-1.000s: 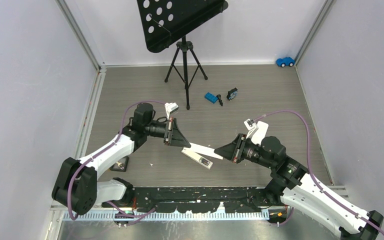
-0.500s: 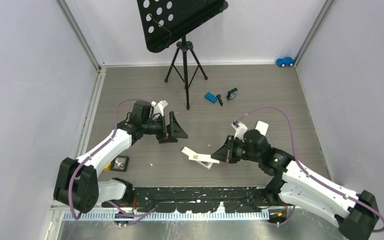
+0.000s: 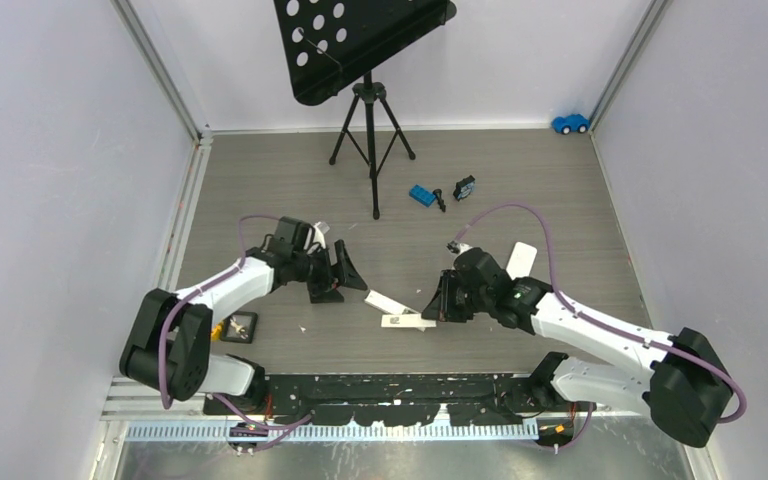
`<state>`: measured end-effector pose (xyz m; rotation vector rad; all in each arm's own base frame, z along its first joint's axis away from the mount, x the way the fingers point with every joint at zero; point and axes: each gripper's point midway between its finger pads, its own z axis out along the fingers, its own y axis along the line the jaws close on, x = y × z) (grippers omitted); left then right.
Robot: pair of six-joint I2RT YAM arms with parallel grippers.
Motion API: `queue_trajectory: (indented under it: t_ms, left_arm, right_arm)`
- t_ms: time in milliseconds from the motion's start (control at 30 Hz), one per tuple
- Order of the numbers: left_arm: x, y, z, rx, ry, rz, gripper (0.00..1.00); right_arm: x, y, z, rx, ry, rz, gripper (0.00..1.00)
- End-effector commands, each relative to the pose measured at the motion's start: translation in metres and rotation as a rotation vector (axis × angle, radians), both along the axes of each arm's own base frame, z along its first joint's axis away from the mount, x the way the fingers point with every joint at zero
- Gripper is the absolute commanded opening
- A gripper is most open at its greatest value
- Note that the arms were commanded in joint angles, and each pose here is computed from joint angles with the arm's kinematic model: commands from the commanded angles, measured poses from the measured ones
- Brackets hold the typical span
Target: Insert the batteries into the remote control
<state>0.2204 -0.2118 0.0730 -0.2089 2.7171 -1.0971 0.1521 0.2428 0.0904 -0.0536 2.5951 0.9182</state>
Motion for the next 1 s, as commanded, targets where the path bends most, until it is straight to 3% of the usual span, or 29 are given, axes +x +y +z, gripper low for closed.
queue_trajectory:
  t_ms: [0, 233, 400, 667, 967]
  left_arm:
    - [0.008, -0.004, -0.006, -0.025, -0.021, 0.034, 0.77]
    - [0.010, -0.007, -0.015, -0.045, -0.011, 0.049, 0.76]
    - [0.018, -0.011, -0.015, -0.067, -0.033, 0.054, 0.76]
    - [0.042, -0.016, -0.005, -0.088, -0.129, 0.085, 0.76]
    - [0.077, -0.027, 0.007, -0.166, -0.210, 0.174, 0.76]
  right_arm:
    - [0.027, -0.014, -0.015, -0.102, -0.041, -0.149, 0.00]
    - [0.051, -0.029, -0.030, -0.205, -0.095, -0.261, 0.00]
    - [0.060, -0.029, -0.030, -0.207, -0.134, -0.252, 0.00]
    - [0.042, 0.013, 0.020, 0.165, -0.119, -0.161, 0.00]
    - [0.073, 0.023, 0.054, 0.369, -0.113, -0.390, 0.01]
